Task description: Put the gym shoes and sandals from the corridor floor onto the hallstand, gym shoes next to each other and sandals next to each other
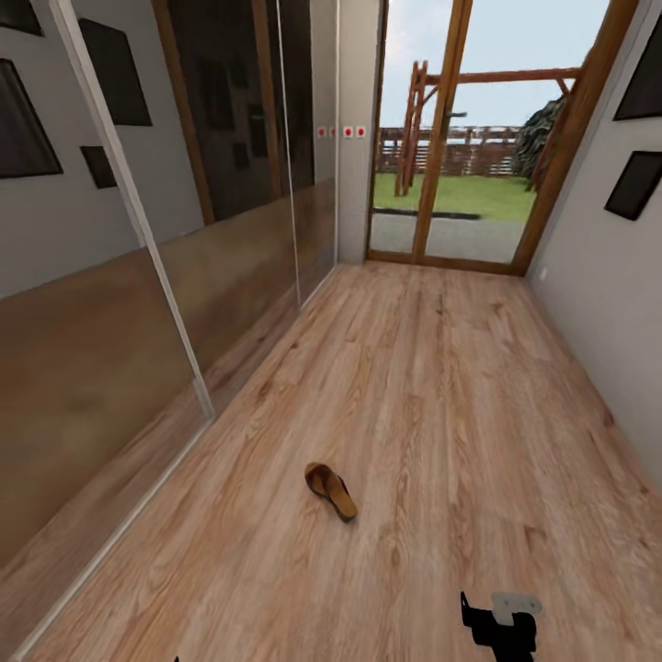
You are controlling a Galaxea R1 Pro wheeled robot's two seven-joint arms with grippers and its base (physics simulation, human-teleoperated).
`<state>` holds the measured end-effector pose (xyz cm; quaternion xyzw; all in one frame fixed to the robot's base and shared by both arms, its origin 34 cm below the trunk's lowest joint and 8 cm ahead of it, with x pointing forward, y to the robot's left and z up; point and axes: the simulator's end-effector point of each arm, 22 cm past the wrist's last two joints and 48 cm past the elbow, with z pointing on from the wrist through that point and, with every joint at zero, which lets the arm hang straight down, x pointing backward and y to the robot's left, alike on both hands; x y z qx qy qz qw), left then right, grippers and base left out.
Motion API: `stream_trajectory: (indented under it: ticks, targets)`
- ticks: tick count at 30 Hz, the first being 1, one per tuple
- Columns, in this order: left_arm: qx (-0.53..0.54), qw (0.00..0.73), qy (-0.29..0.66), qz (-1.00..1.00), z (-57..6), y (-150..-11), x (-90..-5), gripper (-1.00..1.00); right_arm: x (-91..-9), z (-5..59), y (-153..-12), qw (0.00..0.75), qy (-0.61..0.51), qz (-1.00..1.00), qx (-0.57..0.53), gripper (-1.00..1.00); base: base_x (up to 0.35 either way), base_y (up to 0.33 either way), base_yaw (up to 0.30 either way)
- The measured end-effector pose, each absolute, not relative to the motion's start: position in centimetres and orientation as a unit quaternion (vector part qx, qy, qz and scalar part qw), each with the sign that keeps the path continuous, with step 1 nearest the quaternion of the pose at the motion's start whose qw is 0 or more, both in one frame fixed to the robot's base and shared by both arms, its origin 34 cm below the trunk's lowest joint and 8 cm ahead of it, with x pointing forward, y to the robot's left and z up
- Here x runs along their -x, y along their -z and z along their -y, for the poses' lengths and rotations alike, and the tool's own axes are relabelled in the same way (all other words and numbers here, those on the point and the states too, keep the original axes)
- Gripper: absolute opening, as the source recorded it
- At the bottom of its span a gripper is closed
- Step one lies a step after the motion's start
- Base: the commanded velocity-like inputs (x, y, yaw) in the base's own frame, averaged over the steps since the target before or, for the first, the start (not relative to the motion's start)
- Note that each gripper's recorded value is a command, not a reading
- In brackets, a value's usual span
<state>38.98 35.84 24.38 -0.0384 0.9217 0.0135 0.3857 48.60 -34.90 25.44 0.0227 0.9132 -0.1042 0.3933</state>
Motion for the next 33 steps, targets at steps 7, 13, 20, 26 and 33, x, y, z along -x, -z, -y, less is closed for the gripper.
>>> stream_trajectory:
  ticks: [7, 13, 20, 26, 33]
  targets:
    - [0.038, 0.385, -0.014, -0.922, -35.84, -24.34, -38.93, 1.00, -48.56, 34.82, -25.36, 0.393, 0.104, -0.914, -0.022, 1.00, 0.281, -0.157, 0.275]
    - [0.039, 0.384, -0.014, -0.922, -35.85, -24.26, -38.85, 1.00, -48.49, 34.79, -25.26, 0.391, 0.104, -0.914, -0.022, 1.00, 0.243, -0.171, 0.272]
    - [0.039, 0.381, -0.014, -0.924, -35.87, -24.09, -38.66, 1.00, -48.31, 34.60, -25.00, 0.389, 0.102, -0.915, -0.022, 1.00, 0.135, -0.193, 0.256]
    - [0.039, 0.379, -0.014, -0.925, -35.89, -23.94, -38.50, 1.00, -48.15, 34.41, -24.78, 0.386, 0.101, -0.917, -0.022, 1.00, 0.148, -0.202, 0.254]
    - [0.040, 0.376, -0.015, -0.925, -36.02, -23.81, -38.33, 1.00, -48.02, 33.97, -24.54, 0.384, 0.098, -0.918, -0.023, 1.00, 0.208, -0.195, 0.182]
